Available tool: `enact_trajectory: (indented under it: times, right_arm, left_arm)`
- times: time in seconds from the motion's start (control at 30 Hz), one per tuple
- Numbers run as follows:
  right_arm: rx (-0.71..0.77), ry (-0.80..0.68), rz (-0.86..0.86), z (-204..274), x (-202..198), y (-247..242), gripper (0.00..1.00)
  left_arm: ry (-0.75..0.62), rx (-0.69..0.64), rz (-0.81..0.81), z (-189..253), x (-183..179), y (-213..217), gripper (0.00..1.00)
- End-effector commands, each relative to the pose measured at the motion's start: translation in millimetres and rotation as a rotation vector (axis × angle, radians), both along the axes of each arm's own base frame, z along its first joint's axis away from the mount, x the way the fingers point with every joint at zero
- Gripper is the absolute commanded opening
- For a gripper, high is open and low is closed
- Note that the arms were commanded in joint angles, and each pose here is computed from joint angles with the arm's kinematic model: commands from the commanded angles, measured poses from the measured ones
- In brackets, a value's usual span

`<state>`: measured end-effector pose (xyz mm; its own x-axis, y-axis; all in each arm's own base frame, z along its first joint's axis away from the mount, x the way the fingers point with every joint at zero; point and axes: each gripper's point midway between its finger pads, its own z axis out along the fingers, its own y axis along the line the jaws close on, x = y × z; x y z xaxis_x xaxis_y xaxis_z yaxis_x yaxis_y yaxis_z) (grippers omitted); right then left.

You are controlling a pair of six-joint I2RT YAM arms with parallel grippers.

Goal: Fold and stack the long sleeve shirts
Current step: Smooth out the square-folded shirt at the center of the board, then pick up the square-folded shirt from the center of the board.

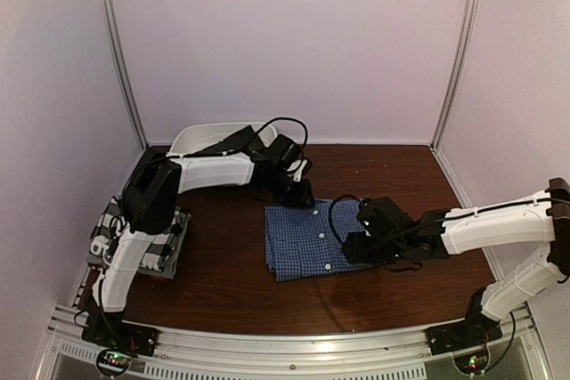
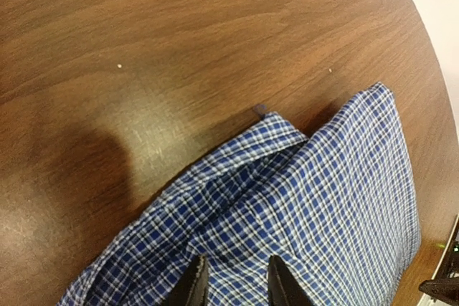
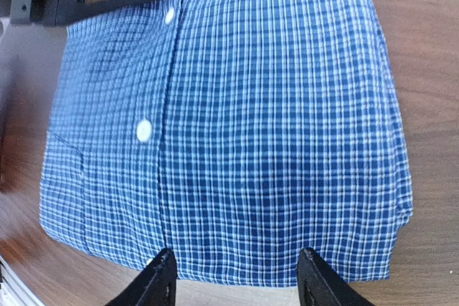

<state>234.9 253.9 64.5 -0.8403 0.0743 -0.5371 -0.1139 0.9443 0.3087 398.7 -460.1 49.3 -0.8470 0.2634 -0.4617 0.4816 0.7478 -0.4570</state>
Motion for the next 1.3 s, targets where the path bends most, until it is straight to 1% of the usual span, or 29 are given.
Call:
enact_trajectory:
  times: [0.0, 0.1, 0.17, 0.3, 0.43, 0.67, 0.8, 1.0, 1.17, 1.27]
  right_arm:
    - [0.045, -0.041, -0.018, 25.3, 15.2, -3.7, 0.58]
    - [0.055, -0.049, -0.034, 28.9, 24.0, -12.0, 0.58]
    - [0.058, -0.054, -0.05, 30.3, 32.1, -19.8, 0.58]
    - [0.079, -0.062, -0.074, 30.7, 47.3, -35.0, 0.58]
    - [0.105, -0.064, -0.097, 29.3, 60.0, -48.6, 0.58]
    - [0.11, -0.07, -0.105, 28.6, 71.6, -58.5, 0.58]
    - [0.1, -0.051, -0.094, 21.5, 73.2, -57.1, 0.58]
    - [0.101, -0.041, -0.087, 15.8, 72.5, -55.9, 0.58]
    - [0.099, -0.042, -0.085, 14.6, 72.4, -56.3, 0.58]
    - [0.101, -0.043, -0.084, 14.3, 72.3, -56.2, 0.58]
  left_arm:
    - [-0.052, -0.083, -0.003, 63.8, 1.9, 3.3, 0.31]
    - [-0.037, -0.136, -0.005, 87.4, -9.9, 11.7, 0.33]
    - [-0.044, -0.169, -0.002, 105.6, -20.7, 21.4, 0.36]
    - [-0.007, -0.171, 0.019, 104.2, -43.0, 48.9, 0.38]
    - [0.037, -0.169, 0.041, 95.0, -65.1, 76.5, 0.41]
    - [0.15, -0.164, 0.073, 59.5, -101.5, 110.3, 0.45]
    - [0.191, -0.182, 0.078, 45.4, -111.6, 113.7, 0.48]
    - [0.242, -0.171, 0.083, 24.4, -118.3, 114.8, 0.58]
    - [0.278, -0.174, 0.072, 10.2, -120.6, 110.9, 0.63]
    - [0.308, -0.166, 0.07, 0.1, -123.0, 108.9, 0.64]
